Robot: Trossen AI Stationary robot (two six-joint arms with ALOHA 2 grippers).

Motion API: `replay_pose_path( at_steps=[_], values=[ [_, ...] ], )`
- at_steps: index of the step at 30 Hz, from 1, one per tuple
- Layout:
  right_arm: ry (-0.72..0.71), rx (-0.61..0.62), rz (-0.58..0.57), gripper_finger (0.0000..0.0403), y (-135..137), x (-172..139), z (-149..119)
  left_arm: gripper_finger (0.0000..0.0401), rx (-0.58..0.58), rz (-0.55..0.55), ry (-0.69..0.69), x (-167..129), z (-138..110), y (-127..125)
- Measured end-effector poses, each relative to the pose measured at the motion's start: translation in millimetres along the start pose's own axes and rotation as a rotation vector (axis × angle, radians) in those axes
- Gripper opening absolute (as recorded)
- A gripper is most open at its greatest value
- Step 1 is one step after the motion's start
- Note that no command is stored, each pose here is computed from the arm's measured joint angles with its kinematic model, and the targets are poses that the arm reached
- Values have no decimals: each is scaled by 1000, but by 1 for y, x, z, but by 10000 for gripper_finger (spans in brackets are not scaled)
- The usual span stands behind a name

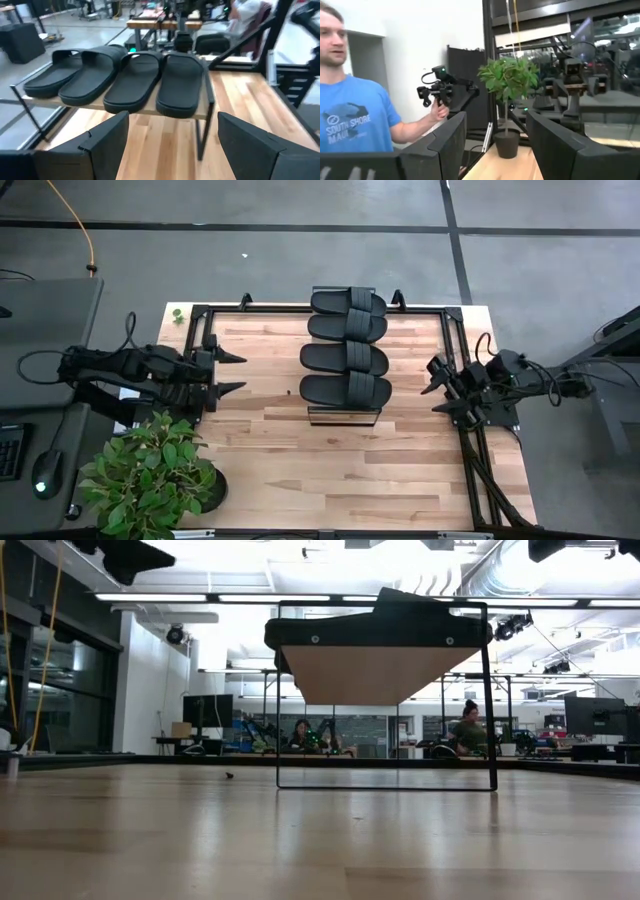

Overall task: Pick and place slides into the shelf
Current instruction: Return to Home Position

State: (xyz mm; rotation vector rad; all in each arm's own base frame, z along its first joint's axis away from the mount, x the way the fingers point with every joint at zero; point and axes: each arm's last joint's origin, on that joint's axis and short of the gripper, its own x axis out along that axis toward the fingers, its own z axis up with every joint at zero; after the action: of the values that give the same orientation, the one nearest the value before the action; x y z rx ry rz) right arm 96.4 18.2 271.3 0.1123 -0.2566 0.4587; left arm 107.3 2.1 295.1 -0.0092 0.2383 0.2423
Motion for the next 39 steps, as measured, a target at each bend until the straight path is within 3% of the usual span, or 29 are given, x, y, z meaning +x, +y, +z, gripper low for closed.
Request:
replay_pose_path(
  at_steps=[6, 12, 25, 35, 39],
  values=[
    [29, 15, -53, 200, 3, 2, -5, 285, -83, -19, -35, -7, -36, 4],
    [28, -63, -5, 200, 8, 2, -5, 285, -142, -57, -113, -3, -65, 3],
    [18, -107, 12, 200, 10, 3, -6, 285, -188, -142, -194, 5, -100, 0],
    [-135, -118, 1, 200, 5, -9, -64, 285, -193, -174, -207, 16, -122, -3],
    [-129, -96, -34, 200, 4, -8, -63, 285, -195, -190, -221, 17, -122, -3]
  ],
)
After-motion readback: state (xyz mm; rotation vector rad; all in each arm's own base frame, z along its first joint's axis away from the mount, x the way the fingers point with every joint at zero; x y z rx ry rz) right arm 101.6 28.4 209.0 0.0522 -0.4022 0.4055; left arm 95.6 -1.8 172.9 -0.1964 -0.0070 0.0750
